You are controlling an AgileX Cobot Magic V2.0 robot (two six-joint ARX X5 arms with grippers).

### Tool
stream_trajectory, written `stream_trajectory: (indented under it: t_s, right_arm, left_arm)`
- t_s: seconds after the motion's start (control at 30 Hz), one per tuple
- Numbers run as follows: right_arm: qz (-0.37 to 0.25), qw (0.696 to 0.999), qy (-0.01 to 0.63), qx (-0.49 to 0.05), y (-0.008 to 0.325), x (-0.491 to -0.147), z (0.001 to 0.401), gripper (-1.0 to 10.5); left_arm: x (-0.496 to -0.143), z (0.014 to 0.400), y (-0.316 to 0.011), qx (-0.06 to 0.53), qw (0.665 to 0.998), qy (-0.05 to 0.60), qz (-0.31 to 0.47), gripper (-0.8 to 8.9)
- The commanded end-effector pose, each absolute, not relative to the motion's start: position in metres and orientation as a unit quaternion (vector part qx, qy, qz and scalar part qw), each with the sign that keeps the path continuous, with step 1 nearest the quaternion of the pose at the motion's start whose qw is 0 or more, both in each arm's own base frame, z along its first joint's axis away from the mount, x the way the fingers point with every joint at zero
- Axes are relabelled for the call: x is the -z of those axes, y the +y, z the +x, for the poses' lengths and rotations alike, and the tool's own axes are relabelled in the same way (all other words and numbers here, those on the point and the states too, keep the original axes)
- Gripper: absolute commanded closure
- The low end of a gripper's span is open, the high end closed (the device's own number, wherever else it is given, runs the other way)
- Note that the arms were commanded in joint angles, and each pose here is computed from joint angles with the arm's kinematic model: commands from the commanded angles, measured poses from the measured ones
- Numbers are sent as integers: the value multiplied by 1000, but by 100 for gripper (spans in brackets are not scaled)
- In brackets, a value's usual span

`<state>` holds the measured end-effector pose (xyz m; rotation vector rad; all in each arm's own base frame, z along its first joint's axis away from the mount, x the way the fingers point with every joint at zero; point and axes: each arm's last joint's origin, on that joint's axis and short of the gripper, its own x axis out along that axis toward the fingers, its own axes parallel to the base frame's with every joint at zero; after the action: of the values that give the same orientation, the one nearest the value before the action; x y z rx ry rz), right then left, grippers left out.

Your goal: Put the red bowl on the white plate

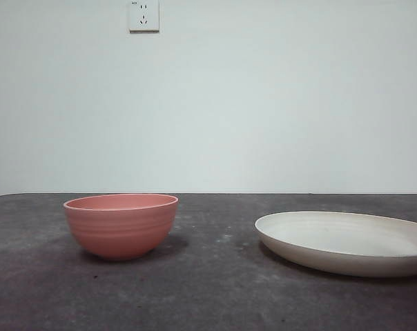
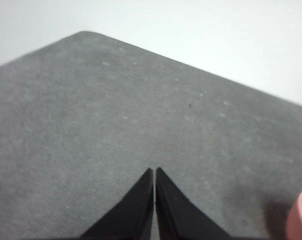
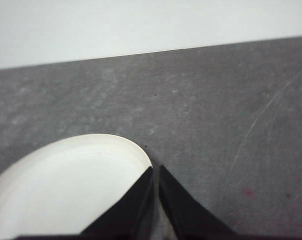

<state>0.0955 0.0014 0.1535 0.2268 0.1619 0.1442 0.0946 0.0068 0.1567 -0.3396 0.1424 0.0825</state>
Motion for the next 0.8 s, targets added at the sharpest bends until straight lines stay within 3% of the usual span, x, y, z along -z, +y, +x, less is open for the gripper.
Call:
stream_trajectory:
  t_s: [0.03,0.17,0.47,0.6,0.8]
  right_arm:
    - [164,980,84,-74,2,-153,96,939]
    - [200,973,79,-79,2,-160,94,939]
    - [197,976,36,-87,3,-205,84,938]
    - [193,976,58,-86,3,-225,79,939]
    - [163,971,124,-126,6,-256,80,939]
  left_arm:
    - [-151,95,7,-42,970,79,-226,806]
    - [-161,94,5,-11,967,72,-245,805]
    - [-198,84,2,23,964,75,-256,804]
    - [-219,81,1,36,963,90,-250,804]
    - [-250,84,-4,112,959,155,-209,804]
